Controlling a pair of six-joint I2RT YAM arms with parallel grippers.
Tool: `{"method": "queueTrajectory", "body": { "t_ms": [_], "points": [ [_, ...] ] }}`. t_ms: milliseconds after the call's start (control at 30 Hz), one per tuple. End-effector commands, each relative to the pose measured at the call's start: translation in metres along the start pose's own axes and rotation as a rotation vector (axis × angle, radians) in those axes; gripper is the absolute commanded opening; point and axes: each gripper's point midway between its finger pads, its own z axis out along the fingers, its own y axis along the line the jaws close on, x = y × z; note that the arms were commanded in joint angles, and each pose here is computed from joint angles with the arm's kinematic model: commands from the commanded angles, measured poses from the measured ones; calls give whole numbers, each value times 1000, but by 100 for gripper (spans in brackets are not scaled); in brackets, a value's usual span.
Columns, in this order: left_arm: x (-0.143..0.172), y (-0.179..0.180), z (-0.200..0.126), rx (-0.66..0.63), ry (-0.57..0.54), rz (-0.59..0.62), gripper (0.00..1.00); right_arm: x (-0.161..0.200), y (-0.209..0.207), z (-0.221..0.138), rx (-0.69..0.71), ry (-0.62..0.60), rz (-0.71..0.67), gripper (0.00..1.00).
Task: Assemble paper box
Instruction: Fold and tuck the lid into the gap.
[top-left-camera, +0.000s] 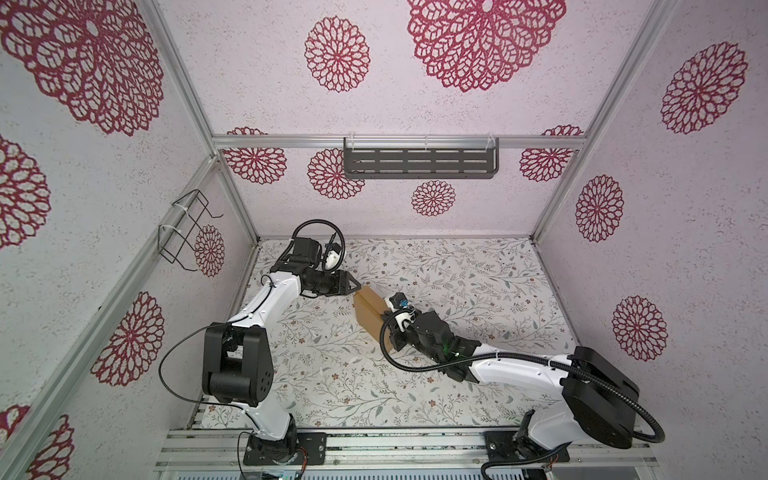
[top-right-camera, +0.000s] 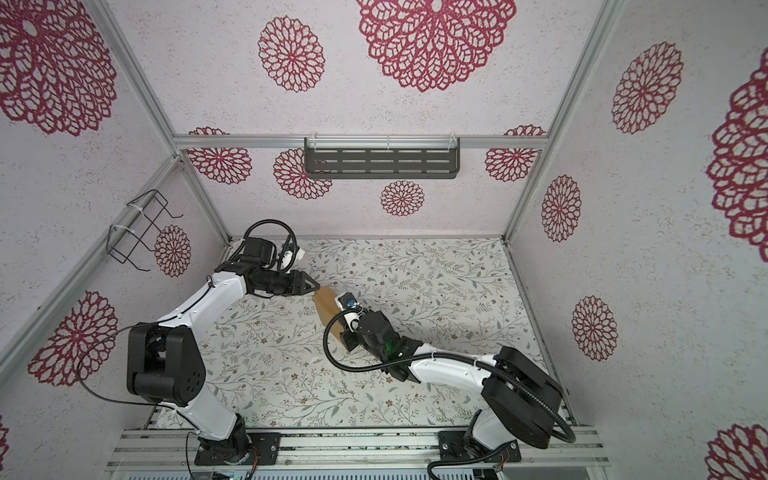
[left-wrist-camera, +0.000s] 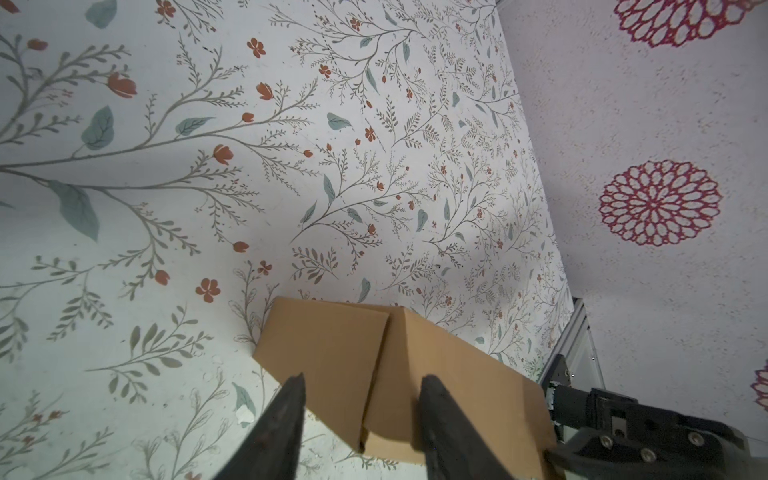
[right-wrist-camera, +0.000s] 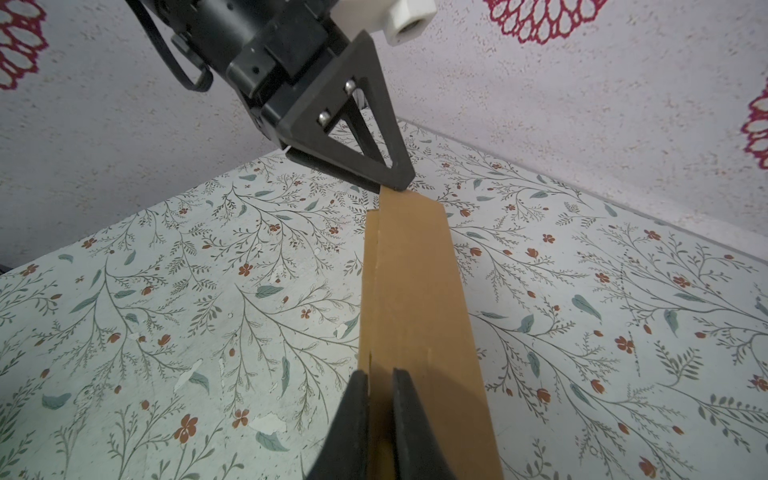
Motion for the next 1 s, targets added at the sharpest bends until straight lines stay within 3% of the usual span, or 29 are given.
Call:
{"method": "queueTrajectory", "body": {
  "t_ms": [0, 633, 967],
  "points": [
    [0, 6, -2, -28, -22, -11, 45, 119, -19, -12, 56, 391, -88, 15],
    [40, 44, 25, -106, 60, -67, 44, 131, -19, -13, 49, 437, -105, 19],
    [47, 53, 31, -128, 70, -73, 45, 84, -9, -18, 3, 357, -91, 28]
  ]
}}
